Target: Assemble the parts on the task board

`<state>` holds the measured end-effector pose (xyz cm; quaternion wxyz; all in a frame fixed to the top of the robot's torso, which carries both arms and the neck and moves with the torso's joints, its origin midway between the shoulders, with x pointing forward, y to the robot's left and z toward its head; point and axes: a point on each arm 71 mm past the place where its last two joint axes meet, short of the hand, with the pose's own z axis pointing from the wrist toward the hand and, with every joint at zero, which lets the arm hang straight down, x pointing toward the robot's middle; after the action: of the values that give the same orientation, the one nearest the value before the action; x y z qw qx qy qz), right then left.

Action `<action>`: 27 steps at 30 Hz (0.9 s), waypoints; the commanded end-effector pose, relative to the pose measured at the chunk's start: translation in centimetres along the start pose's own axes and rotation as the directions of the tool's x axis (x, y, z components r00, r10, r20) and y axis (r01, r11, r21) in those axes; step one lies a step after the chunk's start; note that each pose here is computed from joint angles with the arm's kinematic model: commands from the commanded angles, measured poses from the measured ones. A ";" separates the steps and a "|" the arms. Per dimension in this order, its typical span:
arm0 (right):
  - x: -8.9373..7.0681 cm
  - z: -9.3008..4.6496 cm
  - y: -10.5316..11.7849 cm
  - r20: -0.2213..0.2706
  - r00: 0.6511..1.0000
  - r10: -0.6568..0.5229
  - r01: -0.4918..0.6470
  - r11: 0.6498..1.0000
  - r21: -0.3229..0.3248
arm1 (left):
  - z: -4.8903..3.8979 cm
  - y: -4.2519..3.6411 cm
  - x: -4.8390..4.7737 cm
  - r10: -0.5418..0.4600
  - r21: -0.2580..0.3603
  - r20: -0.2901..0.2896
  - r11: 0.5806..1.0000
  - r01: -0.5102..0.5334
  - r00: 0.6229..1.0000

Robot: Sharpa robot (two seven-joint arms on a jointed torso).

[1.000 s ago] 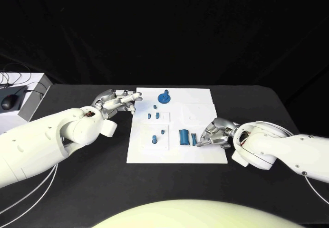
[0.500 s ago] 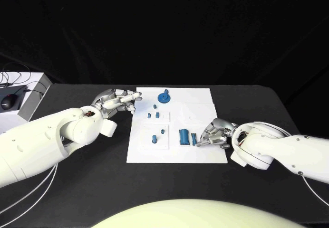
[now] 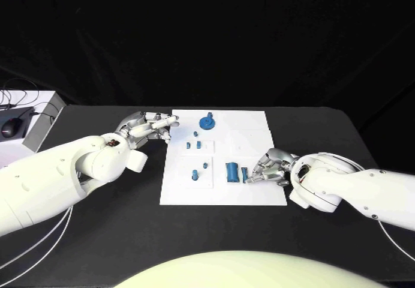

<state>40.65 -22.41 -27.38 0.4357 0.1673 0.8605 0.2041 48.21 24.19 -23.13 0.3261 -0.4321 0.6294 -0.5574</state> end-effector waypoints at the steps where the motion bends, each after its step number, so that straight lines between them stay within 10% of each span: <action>1: 0.1 0.1 -0.3 -0.018 0.999 -0.027 0.027 0.999 0.020 | 0.00 -0.05 0.24 0.000 0.004 -0.020 1.000 0.000 1.000; 27: 0.4 0.2 -0.7 -0.033 0.999 -0.020 0.020 1.000 0.015 | 0.01 -0.03 0.23 0.003 0.002 -0.021 1.000 -0.003 1.000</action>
<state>40.79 -22.88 -27.88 0.4256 0.1621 0.8699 0.1894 48.20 24.20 -23.15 0.3260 -0.4314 0.6311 -0.5562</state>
